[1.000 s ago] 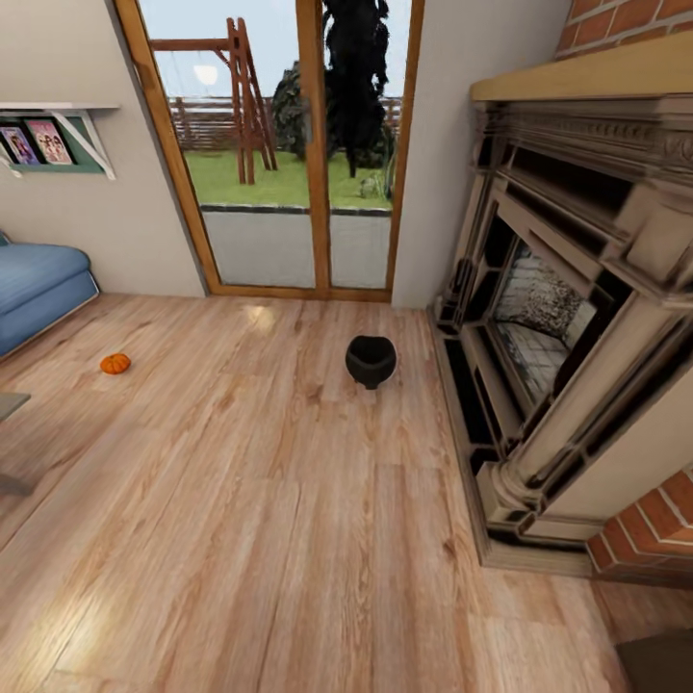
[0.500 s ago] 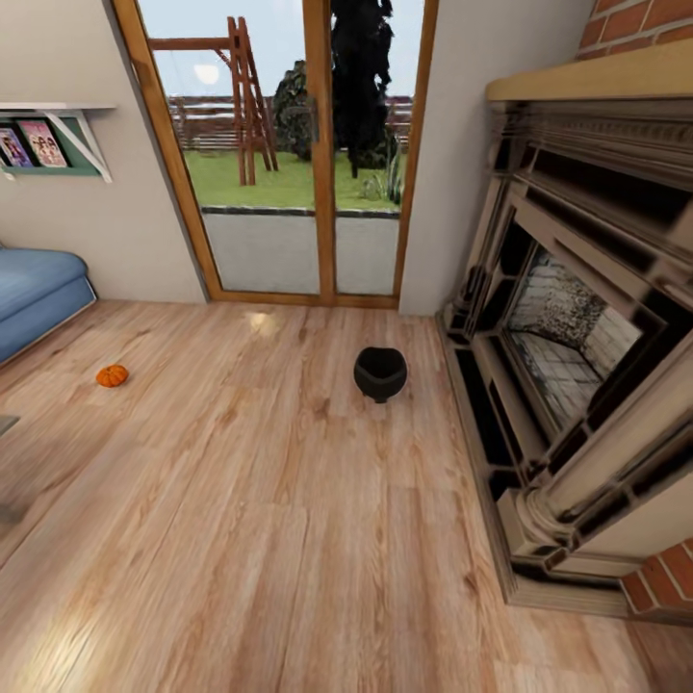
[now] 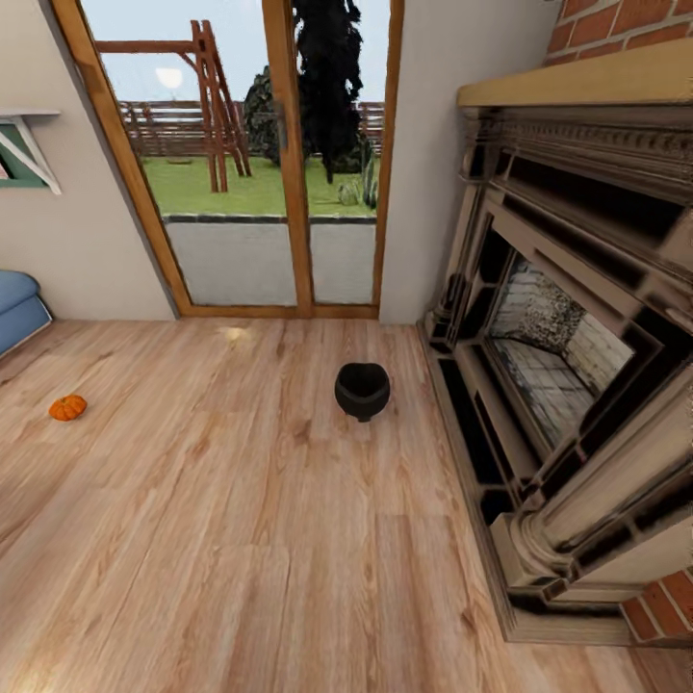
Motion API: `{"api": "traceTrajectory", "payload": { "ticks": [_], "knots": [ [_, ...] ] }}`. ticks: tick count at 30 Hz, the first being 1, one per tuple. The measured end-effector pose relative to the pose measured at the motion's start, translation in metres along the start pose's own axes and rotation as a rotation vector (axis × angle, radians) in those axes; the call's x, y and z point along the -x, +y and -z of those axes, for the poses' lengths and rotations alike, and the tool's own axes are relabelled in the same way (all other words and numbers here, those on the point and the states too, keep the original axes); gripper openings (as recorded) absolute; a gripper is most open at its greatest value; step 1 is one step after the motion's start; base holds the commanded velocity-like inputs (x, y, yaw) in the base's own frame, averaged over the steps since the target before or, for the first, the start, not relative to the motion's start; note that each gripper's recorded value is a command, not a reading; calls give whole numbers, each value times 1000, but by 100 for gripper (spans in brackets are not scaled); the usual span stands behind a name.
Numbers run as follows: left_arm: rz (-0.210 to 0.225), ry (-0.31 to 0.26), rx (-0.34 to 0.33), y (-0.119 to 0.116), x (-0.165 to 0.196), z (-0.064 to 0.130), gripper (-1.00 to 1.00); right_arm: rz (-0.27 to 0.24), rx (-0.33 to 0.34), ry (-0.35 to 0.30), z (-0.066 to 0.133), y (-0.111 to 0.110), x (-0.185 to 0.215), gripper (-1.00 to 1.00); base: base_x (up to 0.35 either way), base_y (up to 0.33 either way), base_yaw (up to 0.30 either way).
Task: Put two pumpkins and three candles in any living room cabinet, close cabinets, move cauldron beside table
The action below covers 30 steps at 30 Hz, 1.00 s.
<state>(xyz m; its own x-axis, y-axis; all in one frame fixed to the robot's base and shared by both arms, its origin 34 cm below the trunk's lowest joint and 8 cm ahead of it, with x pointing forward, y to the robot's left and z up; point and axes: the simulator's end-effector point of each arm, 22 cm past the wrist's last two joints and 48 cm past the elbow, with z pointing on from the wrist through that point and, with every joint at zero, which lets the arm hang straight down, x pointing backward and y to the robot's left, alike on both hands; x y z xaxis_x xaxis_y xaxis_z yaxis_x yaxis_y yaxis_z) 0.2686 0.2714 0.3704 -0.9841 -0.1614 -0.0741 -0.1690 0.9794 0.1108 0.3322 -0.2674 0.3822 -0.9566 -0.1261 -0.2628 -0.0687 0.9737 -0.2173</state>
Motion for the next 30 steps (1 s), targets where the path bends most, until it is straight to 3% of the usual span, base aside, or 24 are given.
{"api": "traceTrajectory", "payload": {
  "ticks": [30],
  "knots": [
    [2,-20,-2,-1,8,2,100,-1,4,-26,3,1,8,100,303,140,-8]
  ]
}}
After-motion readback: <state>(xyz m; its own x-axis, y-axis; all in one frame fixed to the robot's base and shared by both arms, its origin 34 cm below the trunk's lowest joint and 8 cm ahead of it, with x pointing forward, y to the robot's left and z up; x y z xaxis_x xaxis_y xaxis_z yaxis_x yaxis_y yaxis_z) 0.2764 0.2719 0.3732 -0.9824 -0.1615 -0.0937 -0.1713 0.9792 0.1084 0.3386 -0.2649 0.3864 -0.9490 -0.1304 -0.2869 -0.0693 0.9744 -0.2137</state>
